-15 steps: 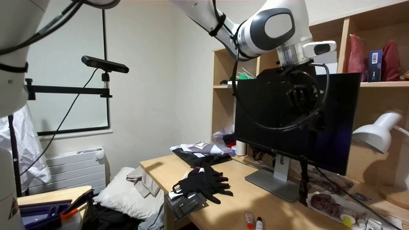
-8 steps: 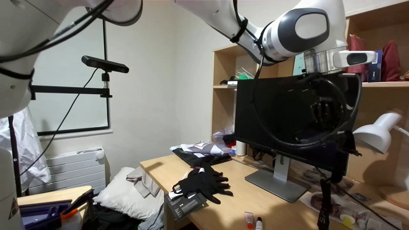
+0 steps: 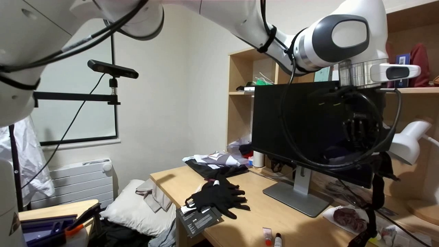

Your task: Move the black ribbon to the right

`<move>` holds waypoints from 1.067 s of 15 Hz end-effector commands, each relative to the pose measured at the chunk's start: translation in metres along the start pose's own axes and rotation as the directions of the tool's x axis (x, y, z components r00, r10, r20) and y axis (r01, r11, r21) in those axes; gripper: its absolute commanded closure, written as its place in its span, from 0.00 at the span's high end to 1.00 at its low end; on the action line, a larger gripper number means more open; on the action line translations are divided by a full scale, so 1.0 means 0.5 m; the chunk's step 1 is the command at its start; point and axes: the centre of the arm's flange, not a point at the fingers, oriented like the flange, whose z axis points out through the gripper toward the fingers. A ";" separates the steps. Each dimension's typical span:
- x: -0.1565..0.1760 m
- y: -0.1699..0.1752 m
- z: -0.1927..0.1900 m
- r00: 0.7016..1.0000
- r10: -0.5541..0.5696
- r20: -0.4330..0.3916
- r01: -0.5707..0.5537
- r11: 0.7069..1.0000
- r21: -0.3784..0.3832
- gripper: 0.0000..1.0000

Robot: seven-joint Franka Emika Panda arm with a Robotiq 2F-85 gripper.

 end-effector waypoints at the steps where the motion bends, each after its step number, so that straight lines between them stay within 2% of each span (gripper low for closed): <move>1: 0.000 0.000 0.000 1.000 0.000 0.000 0.000 1.000 0.000 0.12; 3: 0.009 -0.004 -0.002 0.999 0.036 -0.004 -0.036 0.999 -0.001 0.08; 5: 0.048 0.005 0.000 0.988 0.150 -0.029 -0.150 0.989 0.005 0.08; 7: 0.105 0.041 0.010 0.963 0.265 -0.046 -0.266 0.964 -0.016 0.08; 11: 0.173 0.118 0.061 0.891 0.447 -0.076 -0.451 0.891 -0.049 0.08; 16: 0.178 0.179 0.182 0.801 0.596 -0.055 -0.597 0.790 -0.140 0.08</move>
